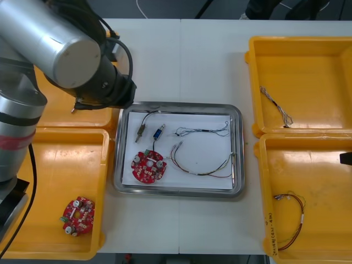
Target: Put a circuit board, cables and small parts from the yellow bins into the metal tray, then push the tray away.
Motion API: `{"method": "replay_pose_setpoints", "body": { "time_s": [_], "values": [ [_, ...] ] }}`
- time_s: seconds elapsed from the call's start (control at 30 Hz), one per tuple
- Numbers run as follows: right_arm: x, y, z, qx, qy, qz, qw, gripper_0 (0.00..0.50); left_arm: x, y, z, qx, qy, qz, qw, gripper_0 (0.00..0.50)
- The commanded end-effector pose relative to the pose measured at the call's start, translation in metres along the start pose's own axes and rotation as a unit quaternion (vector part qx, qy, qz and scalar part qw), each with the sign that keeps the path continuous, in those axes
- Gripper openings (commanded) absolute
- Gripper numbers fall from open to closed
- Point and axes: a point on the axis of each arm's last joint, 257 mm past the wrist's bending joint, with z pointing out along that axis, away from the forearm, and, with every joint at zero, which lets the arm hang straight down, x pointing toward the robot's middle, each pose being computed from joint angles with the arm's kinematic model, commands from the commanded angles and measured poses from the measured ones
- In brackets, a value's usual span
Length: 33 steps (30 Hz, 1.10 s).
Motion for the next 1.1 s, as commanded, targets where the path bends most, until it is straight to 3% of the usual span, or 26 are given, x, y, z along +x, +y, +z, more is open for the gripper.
{"method": "replay_pose_setpoints", "body": {
  "time_s": [0.03,0.23,0.37,0.6,0.77,0.9,1.1],
  "values": [
    [-0.010,0.011,-0.012,0.006,-0.014,-0.025,1.000,0.500,-0.011,0.041,-0.025,-0.009,-0.027,0.010,0.9995,0.500],
    [-0.020,0.051,-0.011,-0.032,-0.019,-0.073,0.997,0.500,0.007,0.084,-0.030,-0.035,-0.026,-0.005,0.9990,0.500],
    [-0.025,0.082,-0.012,-0.069,-0.020,-0.109,0.991,0.500,0.023,0.106,-0.037,-0.037,-0.020,-0.013,0.9990,0.500],
    [-0.032,0.129,-0.012,-0.104,-0.021,-0.167,0.980,0.500,0.046,0.133,-0.048,-0.037,-0.009,-0.025,0.9989,0.500],
    [-0.032,0.165,-0.008,-0.129,-0.010,-0.221,0.967,0.500,0.063,0.148,-0.055,-0.032,-0.003,-0.040,0.9987,0.500],
    [-0.032,0.192,-0.007,-0.144,-0.005,-0.265,0.954,0.500,0.069,0.157,-0.060,-0.038,-0.007,-0.045,0.9982,0.500],
    [-0.021,0.237,-0.007,-0.156,0.002,-0.354,0.922,0.500,0.082,0.175,-0.064,-0.046,-0.006,-0.064,0.9969,0.500]
  ]
}}
